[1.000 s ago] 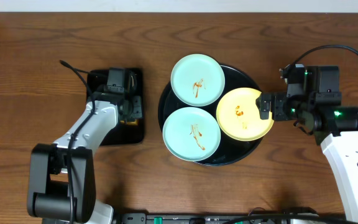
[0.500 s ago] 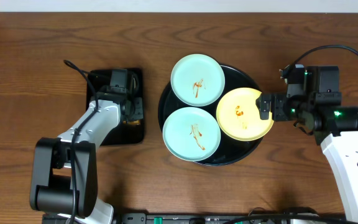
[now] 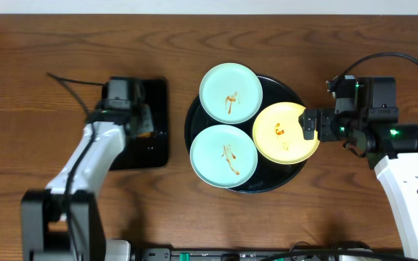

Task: Clean dirty plates on tray and stack at the side
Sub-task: 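Lower the left gripper and grasp the orange-green sponge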

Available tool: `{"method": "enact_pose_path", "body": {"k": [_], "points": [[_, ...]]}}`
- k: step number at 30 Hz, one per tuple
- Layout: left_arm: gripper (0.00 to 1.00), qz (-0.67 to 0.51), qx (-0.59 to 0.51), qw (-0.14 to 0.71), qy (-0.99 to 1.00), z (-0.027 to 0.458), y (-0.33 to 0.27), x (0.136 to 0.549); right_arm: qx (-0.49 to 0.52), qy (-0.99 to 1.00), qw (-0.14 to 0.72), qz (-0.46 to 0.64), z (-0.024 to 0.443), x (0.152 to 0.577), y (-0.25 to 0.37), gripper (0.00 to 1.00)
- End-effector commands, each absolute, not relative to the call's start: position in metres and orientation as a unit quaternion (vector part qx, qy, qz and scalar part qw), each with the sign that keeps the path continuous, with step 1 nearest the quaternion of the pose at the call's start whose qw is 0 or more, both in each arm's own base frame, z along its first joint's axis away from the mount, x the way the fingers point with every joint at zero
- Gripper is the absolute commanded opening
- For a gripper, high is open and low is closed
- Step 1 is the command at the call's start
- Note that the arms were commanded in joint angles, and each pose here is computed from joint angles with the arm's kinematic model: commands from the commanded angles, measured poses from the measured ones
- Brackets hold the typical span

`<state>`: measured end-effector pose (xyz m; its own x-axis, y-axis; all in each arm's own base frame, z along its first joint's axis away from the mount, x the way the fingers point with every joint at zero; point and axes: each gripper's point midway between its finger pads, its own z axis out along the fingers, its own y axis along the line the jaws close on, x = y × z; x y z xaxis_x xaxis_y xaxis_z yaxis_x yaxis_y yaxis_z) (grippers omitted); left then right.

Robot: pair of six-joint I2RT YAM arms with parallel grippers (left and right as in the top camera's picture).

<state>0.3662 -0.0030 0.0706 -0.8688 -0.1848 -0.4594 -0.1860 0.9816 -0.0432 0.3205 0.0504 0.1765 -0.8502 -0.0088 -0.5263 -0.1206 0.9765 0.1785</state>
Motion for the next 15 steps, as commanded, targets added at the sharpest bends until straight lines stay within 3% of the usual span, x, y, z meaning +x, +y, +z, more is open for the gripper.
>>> {"method": "enact_pose_path", "body": {"k": [1,15], "points": [[0.07,0.010,-0.129,0.263,0.956,0.090,0.012,0.374,-0.034,0.953,0.282,0.103,0.185,0.325,0.051,0.99],[0.07,-0.044,-0.146,0.144,0.978,0.011,-0.011,0.349,-0.034,0.954,0.279,0.103,0.184,0.323,0.051,0.99]]}}
